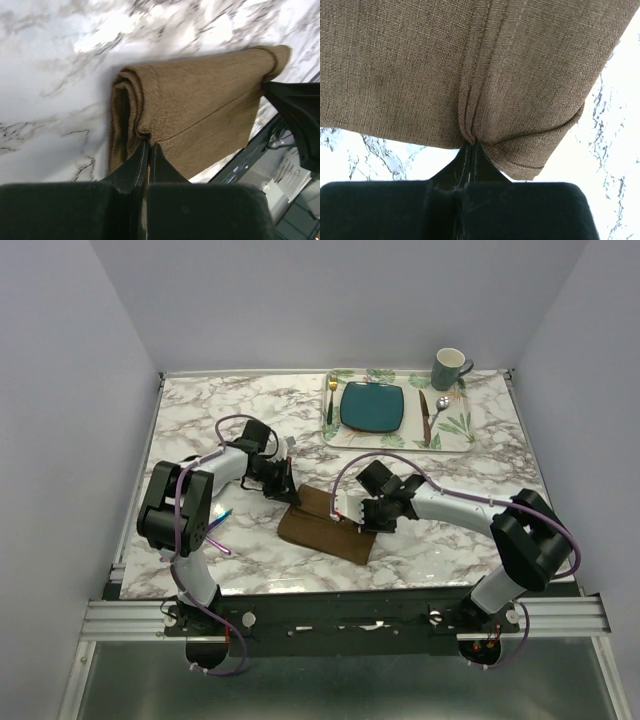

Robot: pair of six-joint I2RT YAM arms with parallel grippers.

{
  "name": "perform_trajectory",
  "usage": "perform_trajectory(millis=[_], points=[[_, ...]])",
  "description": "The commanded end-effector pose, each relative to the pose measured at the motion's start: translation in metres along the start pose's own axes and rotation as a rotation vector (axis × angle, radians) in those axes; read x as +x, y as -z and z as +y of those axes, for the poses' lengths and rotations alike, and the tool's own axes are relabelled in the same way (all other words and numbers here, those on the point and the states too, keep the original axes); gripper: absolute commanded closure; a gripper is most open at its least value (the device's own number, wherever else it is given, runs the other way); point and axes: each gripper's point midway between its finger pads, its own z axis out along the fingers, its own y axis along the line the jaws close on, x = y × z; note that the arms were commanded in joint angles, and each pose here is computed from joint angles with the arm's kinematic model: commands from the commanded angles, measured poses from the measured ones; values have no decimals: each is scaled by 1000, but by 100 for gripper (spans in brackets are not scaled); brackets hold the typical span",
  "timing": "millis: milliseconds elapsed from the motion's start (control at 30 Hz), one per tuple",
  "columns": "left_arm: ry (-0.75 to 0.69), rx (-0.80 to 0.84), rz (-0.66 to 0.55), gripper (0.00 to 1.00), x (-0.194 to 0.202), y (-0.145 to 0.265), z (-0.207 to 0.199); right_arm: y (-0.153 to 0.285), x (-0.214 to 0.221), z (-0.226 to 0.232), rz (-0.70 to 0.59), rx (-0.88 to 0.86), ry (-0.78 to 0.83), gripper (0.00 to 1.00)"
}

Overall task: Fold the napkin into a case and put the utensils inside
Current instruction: Fold the lower triangle-folded napkin at the center of the board.

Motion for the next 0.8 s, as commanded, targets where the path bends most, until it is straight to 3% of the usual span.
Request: perform_trajectory(millis=[0,400,767], points=[[-74,68,-127,100,-30,21,-31,11,8,0,29,10,-23,99],[-72,24,-128,100,-56,10,-22,6,-11,-21,11,29,-81,99],[-29,-36,-61,100,-34,-7,5,0,20,-6,55,16,-50,99]])
